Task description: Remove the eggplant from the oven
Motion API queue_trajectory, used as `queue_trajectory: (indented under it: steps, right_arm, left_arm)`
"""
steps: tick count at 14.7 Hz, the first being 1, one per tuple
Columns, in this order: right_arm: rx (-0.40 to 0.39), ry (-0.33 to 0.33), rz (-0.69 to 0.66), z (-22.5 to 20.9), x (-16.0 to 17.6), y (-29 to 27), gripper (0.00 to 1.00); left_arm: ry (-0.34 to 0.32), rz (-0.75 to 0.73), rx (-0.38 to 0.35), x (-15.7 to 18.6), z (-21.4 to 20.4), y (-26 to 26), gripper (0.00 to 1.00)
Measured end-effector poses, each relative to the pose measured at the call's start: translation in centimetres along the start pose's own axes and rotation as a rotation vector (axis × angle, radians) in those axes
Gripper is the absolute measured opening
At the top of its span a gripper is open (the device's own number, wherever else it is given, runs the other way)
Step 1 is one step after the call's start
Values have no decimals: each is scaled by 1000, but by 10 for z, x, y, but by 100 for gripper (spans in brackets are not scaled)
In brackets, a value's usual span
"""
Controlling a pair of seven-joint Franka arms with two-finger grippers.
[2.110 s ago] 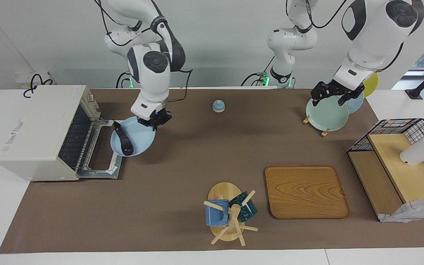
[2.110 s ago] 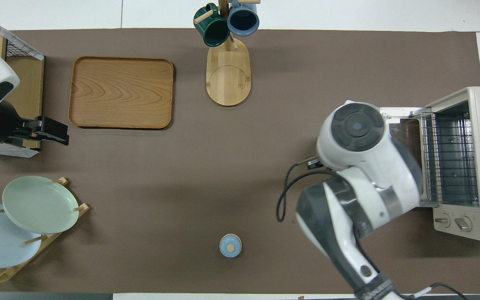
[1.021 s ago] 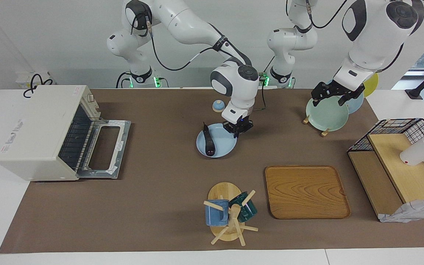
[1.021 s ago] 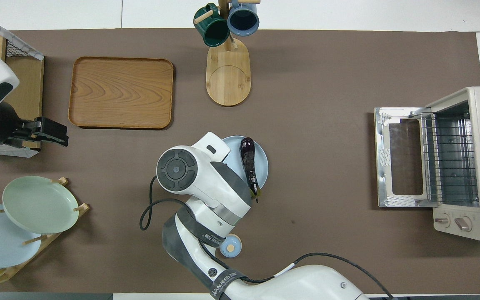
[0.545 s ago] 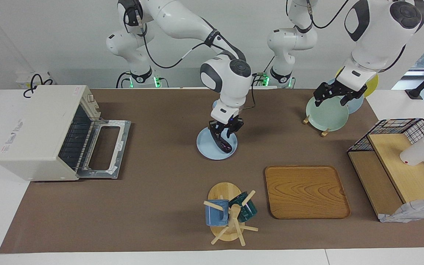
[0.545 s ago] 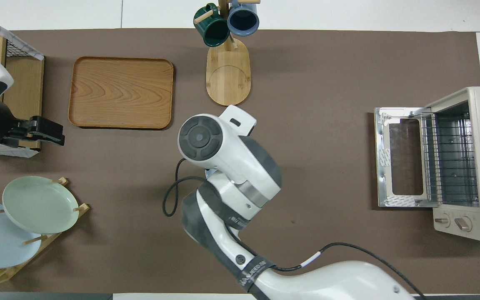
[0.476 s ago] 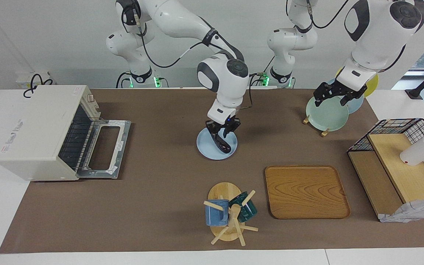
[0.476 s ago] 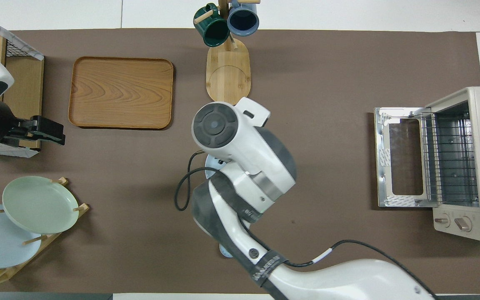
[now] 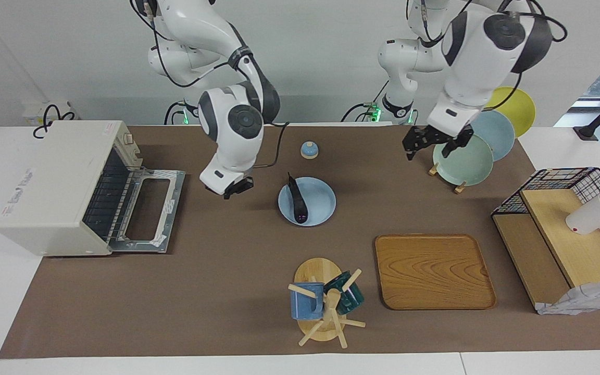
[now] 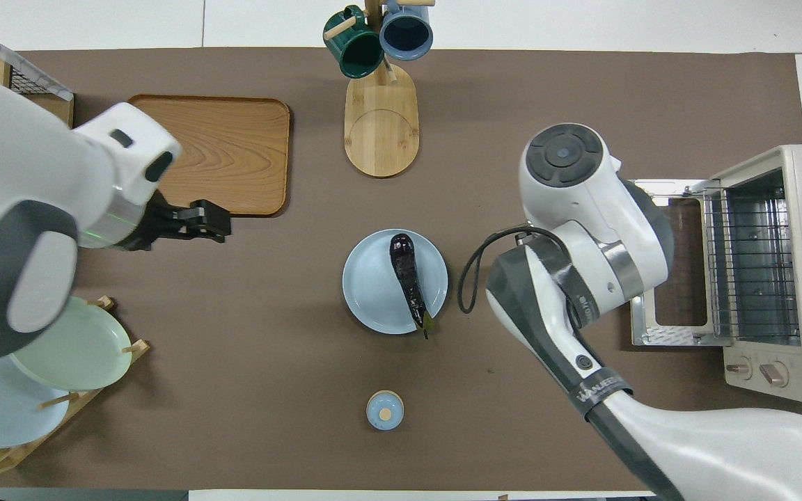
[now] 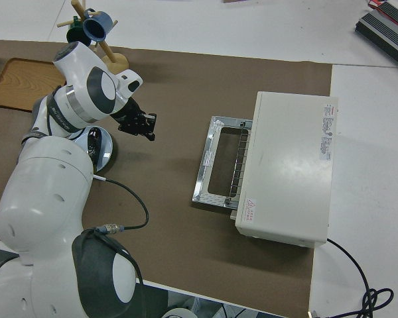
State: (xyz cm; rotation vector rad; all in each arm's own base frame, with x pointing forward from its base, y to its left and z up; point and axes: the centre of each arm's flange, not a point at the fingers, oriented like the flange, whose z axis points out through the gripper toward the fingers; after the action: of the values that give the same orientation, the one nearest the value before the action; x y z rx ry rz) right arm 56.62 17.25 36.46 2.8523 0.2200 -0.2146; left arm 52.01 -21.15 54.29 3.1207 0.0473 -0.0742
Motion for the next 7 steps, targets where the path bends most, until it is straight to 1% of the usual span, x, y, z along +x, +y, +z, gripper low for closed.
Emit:
queue_trajectory:
  steps: [2, 3, 5, 7]
  right_arm:
    - [29, 17, 13, 50, -4, 47, 1]
    - [40, 18, 20, 66, -7, 63, 1]
    - [48, 14, 30, 79, -13, 73, 1]
    - [52, 24, 26, 83, -16, 72, 1]
  left_arm:
    - [9, -26, -11, -11, 34, 60, 100]
    - [13, -36, -18, -16, 53, 88, 100]
    - [26, -52, -38, -25, 92, 132, 100]
    - [40, -57, -69, -41, 128, 168, 100]
